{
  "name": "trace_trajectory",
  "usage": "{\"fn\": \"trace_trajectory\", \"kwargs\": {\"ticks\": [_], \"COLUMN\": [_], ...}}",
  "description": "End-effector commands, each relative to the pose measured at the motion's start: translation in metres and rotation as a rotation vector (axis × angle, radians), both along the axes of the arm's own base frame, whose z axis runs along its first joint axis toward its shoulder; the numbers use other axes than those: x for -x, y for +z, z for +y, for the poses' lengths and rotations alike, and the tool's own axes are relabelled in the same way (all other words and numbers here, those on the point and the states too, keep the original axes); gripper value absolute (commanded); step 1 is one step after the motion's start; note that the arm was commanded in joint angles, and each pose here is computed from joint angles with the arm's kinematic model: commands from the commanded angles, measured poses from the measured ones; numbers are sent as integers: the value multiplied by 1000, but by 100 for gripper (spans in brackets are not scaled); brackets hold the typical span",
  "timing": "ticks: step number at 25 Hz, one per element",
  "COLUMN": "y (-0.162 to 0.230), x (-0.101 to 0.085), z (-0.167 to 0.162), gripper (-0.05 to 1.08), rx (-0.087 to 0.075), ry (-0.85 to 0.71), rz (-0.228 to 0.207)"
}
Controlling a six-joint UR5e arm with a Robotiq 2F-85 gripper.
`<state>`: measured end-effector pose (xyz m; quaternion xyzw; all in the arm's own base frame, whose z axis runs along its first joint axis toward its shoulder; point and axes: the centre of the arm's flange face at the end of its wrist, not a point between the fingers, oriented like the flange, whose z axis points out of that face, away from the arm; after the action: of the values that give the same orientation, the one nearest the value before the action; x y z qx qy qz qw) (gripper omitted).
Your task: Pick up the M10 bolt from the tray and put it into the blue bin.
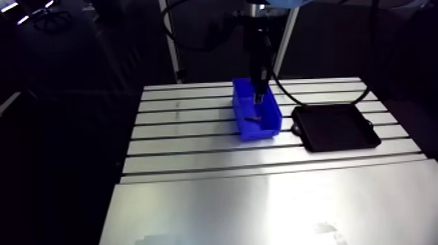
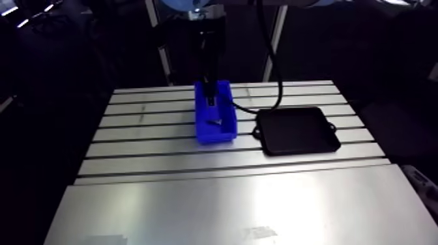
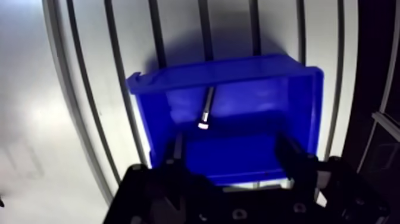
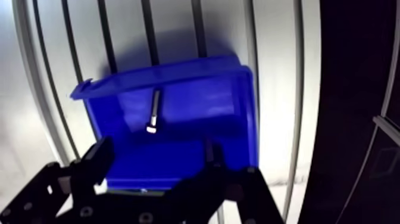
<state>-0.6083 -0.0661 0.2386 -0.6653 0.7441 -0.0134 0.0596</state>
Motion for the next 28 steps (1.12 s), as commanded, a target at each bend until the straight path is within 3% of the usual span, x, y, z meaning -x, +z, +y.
{"fn": "trace_trajectory", "kwargs": {"ticks": [1, 4, 6, 9, 11, 14, 16, 18, 21, 24, 28], "y": [71, 105, 129, 168, 186, 220, 232, 236, 246, 250, 255], "x": [-13, -14, -13, -7, -7, -12, -15, -22, -32, -39, -34], "z": [-3, -4, -11, -16, -20, -25, -24, -25, -26, -26, -27], "gripper": [2, 1, 1, 1, 1, 1, 1, 1, 1, 1, 1], "rx": [-5, -10, -16, -31, -48, -56, -73, -94, -119, -134, -130], "ry": [-32, -92, -148, -347, -484, -705, -891, -1040, -1262, -1362, -1381], "rz": [17, 32, 18, 12, 25, 94, 115, 89, 93, 88, 89]}}
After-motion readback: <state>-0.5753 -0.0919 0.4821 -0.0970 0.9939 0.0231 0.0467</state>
